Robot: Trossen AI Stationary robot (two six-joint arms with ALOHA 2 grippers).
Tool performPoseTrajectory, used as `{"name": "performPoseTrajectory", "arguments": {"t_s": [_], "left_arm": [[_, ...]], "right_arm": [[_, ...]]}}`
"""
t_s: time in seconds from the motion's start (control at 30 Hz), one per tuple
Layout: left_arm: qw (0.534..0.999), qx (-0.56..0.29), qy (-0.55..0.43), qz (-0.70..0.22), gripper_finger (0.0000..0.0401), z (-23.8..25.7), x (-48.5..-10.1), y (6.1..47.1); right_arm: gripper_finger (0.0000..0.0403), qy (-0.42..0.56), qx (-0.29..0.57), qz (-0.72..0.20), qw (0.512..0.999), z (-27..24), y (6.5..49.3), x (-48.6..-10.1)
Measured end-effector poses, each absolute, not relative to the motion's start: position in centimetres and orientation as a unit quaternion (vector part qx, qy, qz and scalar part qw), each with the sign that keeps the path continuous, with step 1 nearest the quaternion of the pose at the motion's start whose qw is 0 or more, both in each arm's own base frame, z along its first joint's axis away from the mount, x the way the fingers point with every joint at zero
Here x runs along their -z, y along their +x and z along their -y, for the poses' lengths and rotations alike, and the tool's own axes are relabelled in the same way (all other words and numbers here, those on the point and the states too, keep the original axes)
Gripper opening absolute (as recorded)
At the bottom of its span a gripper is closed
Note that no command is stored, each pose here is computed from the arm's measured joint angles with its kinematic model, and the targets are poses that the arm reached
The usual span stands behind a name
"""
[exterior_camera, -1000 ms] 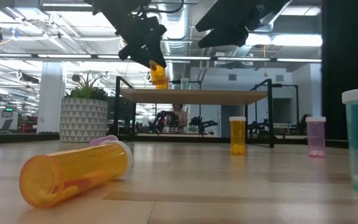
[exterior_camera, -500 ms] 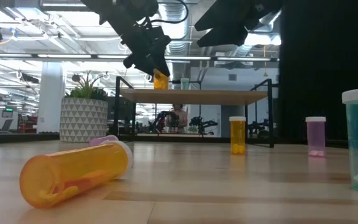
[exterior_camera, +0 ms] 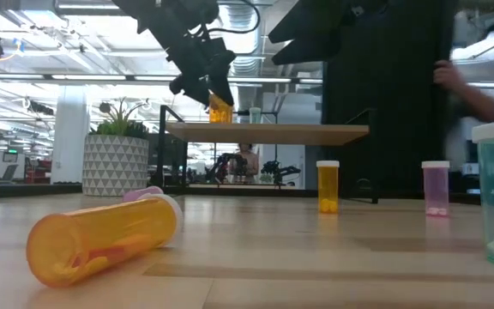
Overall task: Pick and place medicine bottles onto shelf by color
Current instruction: Put the big orange pill bottle on the shelf aligned with the other big orange pill bottle, then put the blue pill bottle on the shelf aligned with the other blue pill bottle
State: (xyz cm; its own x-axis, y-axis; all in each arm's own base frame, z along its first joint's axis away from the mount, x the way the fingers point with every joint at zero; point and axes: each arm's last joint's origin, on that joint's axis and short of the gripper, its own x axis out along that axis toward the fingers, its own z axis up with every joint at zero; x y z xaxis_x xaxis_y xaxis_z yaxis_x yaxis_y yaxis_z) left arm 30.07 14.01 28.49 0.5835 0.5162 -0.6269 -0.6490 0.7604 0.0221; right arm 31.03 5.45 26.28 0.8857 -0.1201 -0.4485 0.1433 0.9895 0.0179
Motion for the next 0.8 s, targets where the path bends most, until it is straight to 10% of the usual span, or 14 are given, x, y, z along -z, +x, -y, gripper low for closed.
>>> {"name": "performPoseTrajectory", "arguments": {"t_s": [0.5,0.8], "left_arm": [[0.896,-0.317,-0.075,-0.303,0.0254,-12.4,-35.2,30.0],[0.916,-0.34,0.037,-0.208,0.0215,-2.5,-38.3,24.2]], "right_arm": [[0.0312,0.018,0.095,-0.25,0.963,-5.4,30.7,-25.9],[0.0312,0.028,0.14,-0.277,0.95,-6.7,27.0,-27.6]]}}
